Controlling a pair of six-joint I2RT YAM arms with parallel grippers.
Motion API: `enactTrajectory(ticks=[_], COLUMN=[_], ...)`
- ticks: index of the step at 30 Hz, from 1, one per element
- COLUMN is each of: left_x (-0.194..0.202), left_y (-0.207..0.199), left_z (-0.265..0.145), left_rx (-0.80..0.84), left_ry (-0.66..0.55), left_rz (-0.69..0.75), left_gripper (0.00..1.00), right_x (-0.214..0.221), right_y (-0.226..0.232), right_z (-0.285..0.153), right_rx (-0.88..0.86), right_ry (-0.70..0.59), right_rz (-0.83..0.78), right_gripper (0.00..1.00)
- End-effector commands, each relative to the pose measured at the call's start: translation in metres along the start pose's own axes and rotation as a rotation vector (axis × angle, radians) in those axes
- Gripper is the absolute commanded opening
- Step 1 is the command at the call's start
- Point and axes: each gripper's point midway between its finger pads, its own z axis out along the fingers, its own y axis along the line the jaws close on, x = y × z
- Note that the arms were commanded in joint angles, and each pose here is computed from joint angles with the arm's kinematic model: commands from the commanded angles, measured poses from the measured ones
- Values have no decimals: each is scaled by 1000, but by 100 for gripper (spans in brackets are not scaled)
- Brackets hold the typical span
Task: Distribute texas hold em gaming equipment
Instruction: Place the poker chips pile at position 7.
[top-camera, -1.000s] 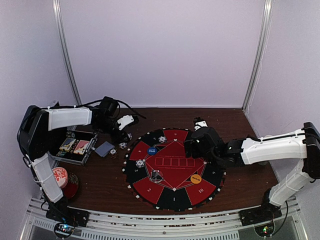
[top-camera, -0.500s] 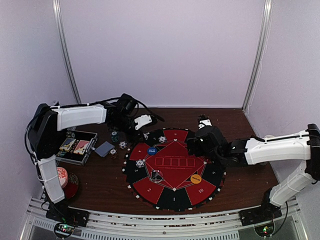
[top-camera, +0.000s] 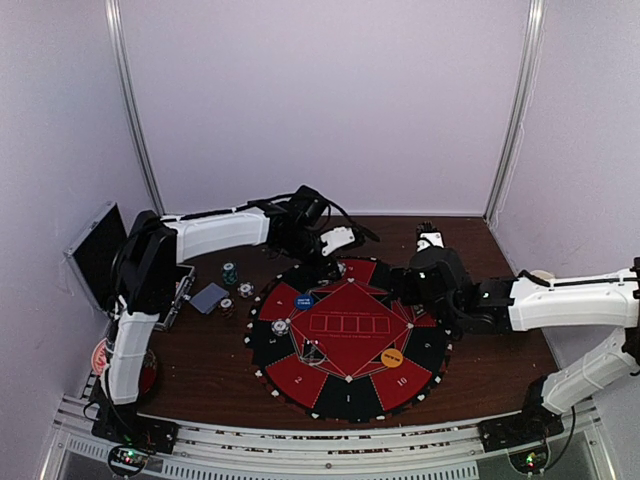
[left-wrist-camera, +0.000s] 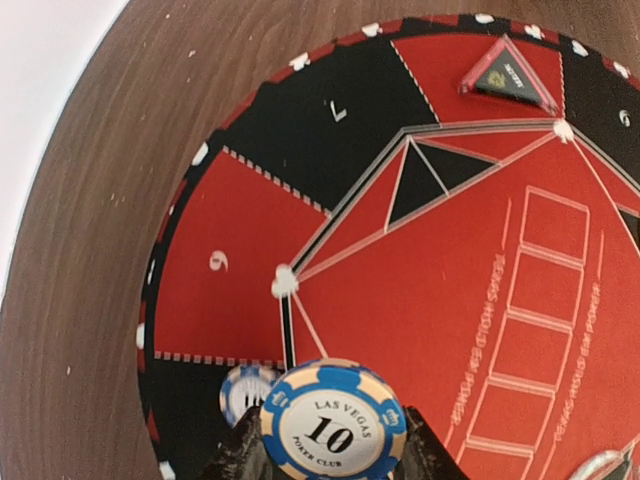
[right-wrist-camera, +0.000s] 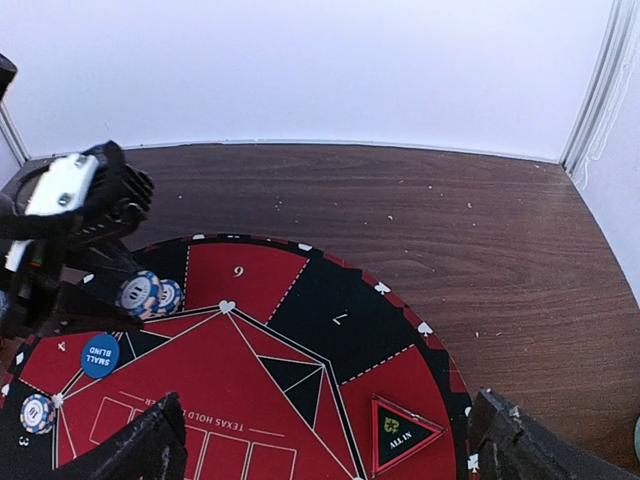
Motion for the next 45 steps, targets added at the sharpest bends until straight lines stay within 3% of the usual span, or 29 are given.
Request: enactTrajectory(ticks=[1, 11, 20, 38, 45], left_x=[-33, -74, -89, -67, -56], left_y=[-6, -16, -2, 16, 11], left_z=[18, 64, 92, 130, 138], left_rx=[20, 14, -55, -165, -147], left_ry=[-64, -152, -205, -158, -128], left_rz=[-8, 47, 52, 76, 73], left_gripper=[17, 15, 15, 11, 15], right_x=[-12, -27, -40, -47, -49], right_y=[-11, -19, -22, -26, -27], right_z=[-8, -23, -37, -46, -47], right_rx=[17, -10, -58, -83, -82], right_ry=[-41, -70, -101, -126, -132], right_rz=[67, 138, 184, 211, 214], right_gripper=[100, 99, 97, 96, 96])
